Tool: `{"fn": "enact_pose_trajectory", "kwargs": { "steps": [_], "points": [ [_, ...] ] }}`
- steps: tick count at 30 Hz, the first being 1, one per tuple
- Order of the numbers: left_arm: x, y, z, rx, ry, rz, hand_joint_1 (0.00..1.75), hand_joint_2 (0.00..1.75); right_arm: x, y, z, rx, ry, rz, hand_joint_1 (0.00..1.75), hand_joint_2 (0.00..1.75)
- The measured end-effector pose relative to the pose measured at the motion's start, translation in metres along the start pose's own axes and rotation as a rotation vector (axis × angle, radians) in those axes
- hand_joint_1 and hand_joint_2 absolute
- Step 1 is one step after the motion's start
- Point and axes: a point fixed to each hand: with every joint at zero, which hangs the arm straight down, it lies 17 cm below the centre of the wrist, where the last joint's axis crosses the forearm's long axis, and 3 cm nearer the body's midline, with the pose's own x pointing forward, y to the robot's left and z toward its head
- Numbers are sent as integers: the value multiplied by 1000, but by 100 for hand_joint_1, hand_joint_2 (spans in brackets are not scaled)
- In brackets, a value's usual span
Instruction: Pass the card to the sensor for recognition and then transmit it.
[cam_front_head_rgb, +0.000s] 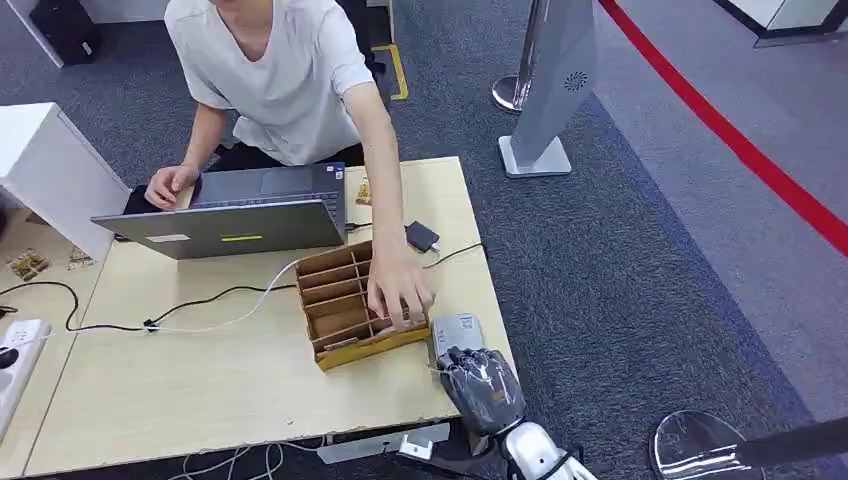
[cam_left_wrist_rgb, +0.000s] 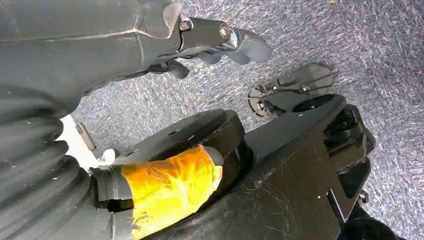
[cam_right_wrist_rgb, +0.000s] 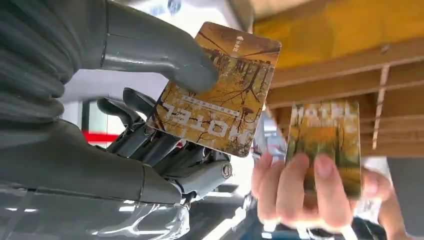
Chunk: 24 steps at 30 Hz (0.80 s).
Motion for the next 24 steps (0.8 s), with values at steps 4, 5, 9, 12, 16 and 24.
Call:
{"fn": "enact_pose_trajectory", "kwargs": {
  "steps": [4,5,9,12,16,24],
  "points": [
    [0,0,0,2,-1,1,0,175,9,11,6,29,-2,-24,175,175],
    [0,0,0,2,-1,1,0,175,11,14,7,37,-4,-27,175,175],
    [1,0,0,2,-2,6,0,175,13,21,11,56,5,-45,175,175],
    [1,0,0,3,-7,9,0,175,15,24,13,66,14,-57,175,175],
    [2,0,0,3,-9,13,0,175,15,24,12,65,21,-59,175,175],
    [1,0,0,4,-8,14,0,175,11,-13,-12,-36,7,-17,175,175]
  ]
}}
